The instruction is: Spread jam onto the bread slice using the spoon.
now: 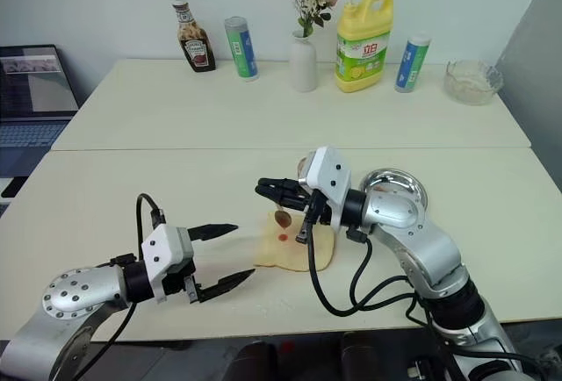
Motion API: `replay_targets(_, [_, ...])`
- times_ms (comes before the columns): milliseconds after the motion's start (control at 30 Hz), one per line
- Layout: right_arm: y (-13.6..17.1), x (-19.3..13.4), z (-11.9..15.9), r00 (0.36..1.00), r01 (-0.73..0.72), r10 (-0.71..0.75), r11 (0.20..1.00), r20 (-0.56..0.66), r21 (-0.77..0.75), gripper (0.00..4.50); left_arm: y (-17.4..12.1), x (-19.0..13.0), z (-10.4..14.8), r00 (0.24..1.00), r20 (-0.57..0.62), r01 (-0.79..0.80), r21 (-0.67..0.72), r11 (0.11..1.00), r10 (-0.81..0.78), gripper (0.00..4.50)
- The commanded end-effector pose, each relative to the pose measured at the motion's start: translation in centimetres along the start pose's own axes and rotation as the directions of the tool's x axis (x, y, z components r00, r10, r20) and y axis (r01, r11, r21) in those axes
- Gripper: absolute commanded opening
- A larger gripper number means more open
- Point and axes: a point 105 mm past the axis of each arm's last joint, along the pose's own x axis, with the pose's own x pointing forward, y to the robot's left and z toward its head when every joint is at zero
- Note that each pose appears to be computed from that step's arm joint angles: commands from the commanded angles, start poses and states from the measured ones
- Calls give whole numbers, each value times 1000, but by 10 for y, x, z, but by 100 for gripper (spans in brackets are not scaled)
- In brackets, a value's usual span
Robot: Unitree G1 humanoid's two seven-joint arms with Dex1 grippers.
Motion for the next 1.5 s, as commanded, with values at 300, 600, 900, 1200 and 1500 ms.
replay_targets(300, [-24, -17, -1, 976, 186, -207, 951, 64, 249, 3, 1, 5, 10, 999, 32, -8, 31, 999, 7, 450])
replay_targets(600, [-29, -34, -42, 903, 353, -428, 683, -42, 639, 3, 7, -2, 4, 998, 31, -50, 18, 999, 49, 450])
replay_targets(900, [-41, -34, -80, 821, 424, -550, 405, -155, 810, 3, 10, -4, 0, 998, 36, -57, 48, 997, 55, 450])
replay_targets(1200, [-46, -27, -88, 806, 381, -561, 248, -188, 891, 3, 10, -3, 2, 998, 39, -46, 54, 997, 44, 450])
replay_targets(1500, [-26, -17, -102, 862, 380, -447, 256, -240, 889, 3, 8, 1, 2, 999, 41, -32, 62, 998, 30, 450])
